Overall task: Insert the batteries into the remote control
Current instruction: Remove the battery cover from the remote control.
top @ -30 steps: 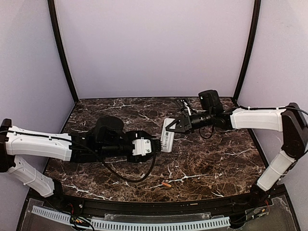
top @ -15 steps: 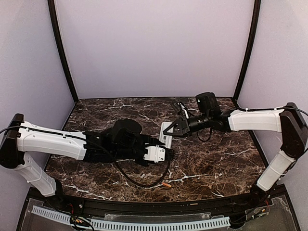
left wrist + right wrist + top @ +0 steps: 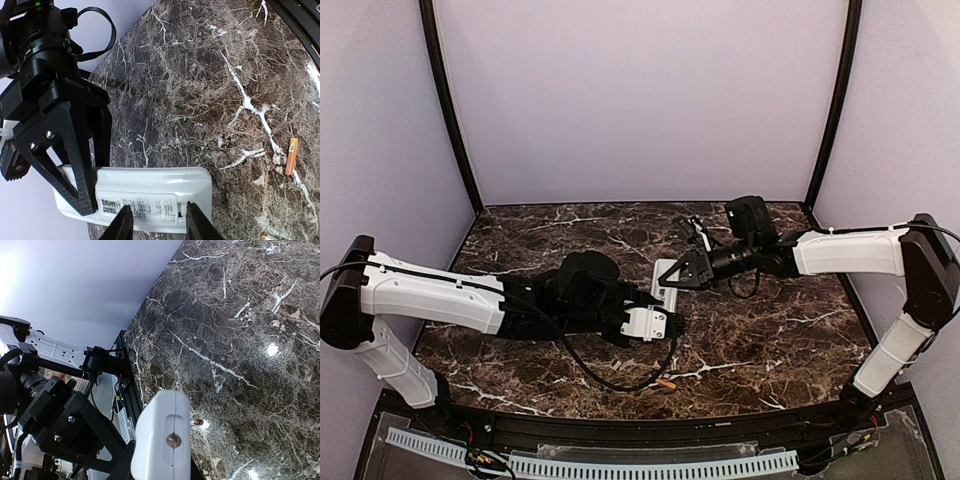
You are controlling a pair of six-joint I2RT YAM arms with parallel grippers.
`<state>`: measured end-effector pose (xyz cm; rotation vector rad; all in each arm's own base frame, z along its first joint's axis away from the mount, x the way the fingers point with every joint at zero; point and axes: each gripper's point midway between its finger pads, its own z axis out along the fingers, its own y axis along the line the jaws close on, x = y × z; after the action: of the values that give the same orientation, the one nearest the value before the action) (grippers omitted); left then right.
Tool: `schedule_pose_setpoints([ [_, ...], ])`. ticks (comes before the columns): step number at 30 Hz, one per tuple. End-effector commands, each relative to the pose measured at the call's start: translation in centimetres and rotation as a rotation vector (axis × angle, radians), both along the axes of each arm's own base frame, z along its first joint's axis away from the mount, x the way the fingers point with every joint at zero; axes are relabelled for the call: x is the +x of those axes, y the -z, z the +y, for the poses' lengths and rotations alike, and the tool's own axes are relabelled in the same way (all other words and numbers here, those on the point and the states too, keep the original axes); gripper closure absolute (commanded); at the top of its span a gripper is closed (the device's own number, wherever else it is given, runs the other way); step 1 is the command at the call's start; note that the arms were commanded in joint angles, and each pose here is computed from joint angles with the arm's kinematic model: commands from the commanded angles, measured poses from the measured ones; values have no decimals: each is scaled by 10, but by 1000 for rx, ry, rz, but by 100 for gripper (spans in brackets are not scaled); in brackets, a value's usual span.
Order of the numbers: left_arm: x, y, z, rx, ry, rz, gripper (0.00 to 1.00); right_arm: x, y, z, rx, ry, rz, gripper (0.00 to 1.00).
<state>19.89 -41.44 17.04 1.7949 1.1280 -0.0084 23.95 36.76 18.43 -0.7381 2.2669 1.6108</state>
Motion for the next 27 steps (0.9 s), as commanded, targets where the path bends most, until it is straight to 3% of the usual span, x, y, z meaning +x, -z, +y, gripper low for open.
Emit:
schedule_pose_setpoints([
  [1, 3, 5, 4, 49, -8, -20, 64, -10, -15, 4, 56, -50, -20, 100],
  [27, 15, -37, 4, -73, -46, -156, 69, 3, 14, 4, 15, -30, 56, 100],
])
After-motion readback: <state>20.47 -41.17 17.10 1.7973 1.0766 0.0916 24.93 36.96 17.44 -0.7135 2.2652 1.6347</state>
